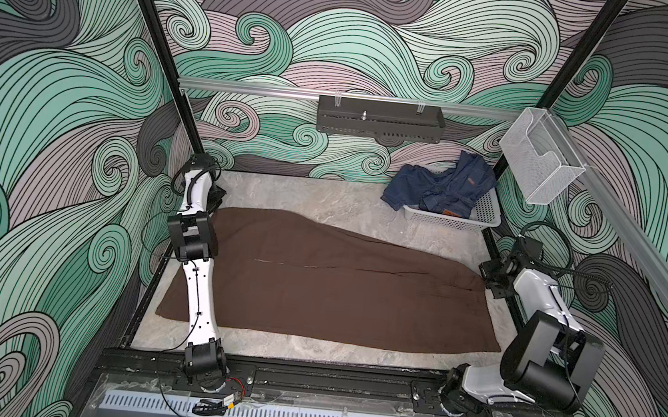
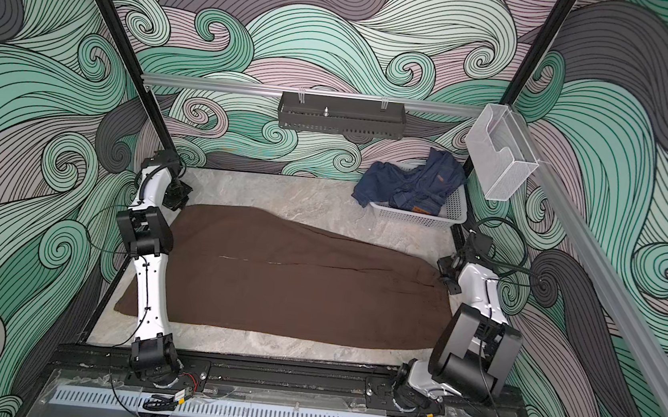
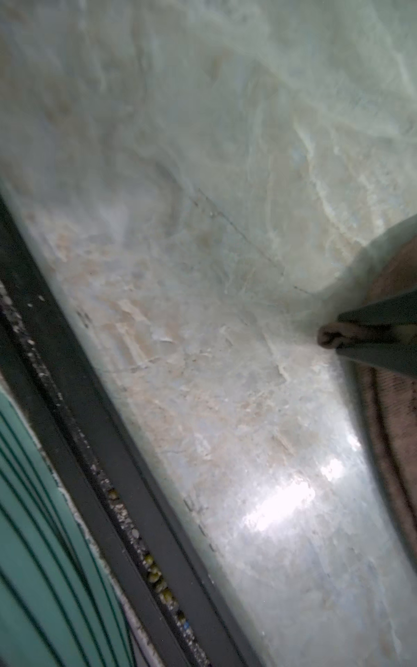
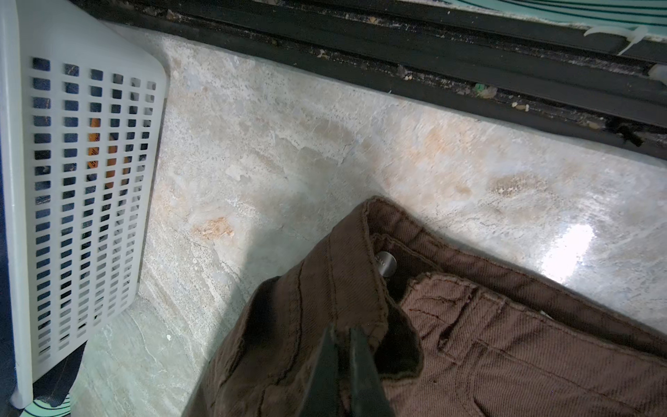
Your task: Fold and stack the trousers
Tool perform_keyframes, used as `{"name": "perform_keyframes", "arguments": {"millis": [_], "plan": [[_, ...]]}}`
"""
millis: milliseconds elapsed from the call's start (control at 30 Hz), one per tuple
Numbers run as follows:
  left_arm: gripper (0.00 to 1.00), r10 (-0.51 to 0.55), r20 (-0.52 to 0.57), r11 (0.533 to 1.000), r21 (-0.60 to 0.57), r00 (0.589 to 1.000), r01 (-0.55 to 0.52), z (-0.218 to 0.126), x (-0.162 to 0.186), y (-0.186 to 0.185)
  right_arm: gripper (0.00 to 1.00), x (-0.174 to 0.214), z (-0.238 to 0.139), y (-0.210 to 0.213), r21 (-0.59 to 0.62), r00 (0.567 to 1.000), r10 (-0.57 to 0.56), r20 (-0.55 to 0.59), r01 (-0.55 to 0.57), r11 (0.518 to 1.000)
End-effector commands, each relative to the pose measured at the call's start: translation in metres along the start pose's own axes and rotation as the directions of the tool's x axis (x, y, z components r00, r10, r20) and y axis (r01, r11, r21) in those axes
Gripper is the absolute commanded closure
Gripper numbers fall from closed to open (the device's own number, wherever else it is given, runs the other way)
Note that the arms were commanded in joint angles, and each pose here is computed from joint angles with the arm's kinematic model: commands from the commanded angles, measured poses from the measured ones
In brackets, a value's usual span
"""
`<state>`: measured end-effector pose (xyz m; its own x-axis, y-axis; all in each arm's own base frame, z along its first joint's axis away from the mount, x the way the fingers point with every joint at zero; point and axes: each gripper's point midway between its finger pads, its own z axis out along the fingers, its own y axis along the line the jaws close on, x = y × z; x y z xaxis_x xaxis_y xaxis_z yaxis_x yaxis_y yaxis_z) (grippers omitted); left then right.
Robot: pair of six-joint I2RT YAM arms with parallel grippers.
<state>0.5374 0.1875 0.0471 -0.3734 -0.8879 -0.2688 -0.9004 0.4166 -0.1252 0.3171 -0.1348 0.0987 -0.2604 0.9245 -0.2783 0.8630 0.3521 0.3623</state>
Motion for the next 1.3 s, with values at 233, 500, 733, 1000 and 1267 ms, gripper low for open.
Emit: {"name": "perform_keyframes", "arguments": {"millis": [233, 500, 733, 1000, 1267], "plan": [[1.00, -0.115, 0.204, 0.934, 0.355, 0.972, 0.036, -0.127, -0.093, -0.017, 1.00, -0.030, -0.031, 0.046, -0.106, 0.995, 0.103, 0.004, -0.102, 0.989], [1.00, -0.142, 0.119, 0.893, 0.443, 0.983, 0.075, -0.111, -0.101, -0.012, 1.00, -0.044, -0.016, 0.065, -0.124, 0.990, 0.139, -0.015, -0.140, 0.982], [1.00, -0.157, 0.049, 0.843, 0.527, 0.986, 0.108, -0.103, -0.098, -0.031, 1.00, -0.063, -0.002, 0.080, -0.124, 0.993, 0.122, -0.003, -0.122, 0.985], [1.00, -0.171, 0.027, 0.798, 0.590, 0.985, 0.122, -0.110, -0.101, -0.047, 1.00, -0.096, -0.004, 0.109, -0.203, 0.992, 0.123, 0.038, -0.113, 0.973], [1.00, -0.166, 0.026, 0.732, 0.673, 0.986, 0.105, -0.131, -0.103, -0.064, 1.00, -0.121, -0.013, 0.138, -0.283, 0.994, 0.100, 0.047, -0.083, 0.955]]}}
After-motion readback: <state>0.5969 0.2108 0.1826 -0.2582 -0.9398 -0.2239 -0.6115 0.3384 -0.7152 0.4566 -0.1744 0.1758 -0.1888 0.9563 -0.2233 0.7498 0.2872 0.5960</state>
